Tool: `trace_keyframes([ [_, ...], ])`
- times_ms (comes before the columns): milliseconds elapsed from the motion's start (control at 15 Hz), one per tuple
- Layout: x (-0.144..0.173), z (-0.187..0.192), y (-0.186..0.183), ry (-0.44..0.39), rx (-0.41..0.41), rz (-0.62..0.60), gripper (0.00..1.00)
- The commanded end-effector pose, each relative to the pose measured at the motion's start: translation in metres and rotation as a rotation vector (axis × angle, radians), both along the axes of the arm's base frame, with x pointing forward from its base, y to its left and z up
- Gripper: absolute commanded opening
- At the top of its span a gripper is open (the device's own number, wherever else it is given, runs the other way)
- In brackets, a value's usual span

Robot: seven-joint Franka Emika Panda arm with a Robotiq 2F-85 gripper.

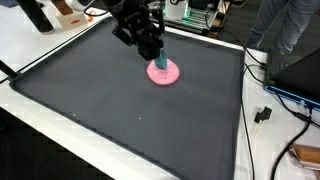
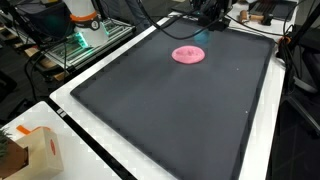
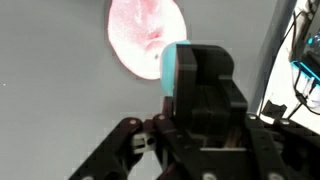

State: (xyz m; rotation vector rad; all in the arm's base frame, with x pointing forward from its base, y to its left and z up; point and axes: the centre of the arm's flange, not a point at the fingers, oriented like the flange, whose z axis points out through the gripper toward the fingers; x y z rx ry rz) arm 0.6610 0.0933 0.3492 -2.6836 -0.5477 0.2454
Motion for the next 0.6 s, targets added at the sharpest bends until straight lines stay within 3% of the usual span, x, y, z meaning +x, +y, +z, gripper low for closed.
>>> trace_keyframes([
  [0, -0.03, 0.015, 0.017, -0.085, -0.139, -0.029, 0.25],
  [333, -0.045, 0.027, 0.038, -0.18, -0.254, -0.053, 0.25],
  [533, -0.054, 0.029, 0.045, -0.195, -0.307, -0.058, 0.25],
])
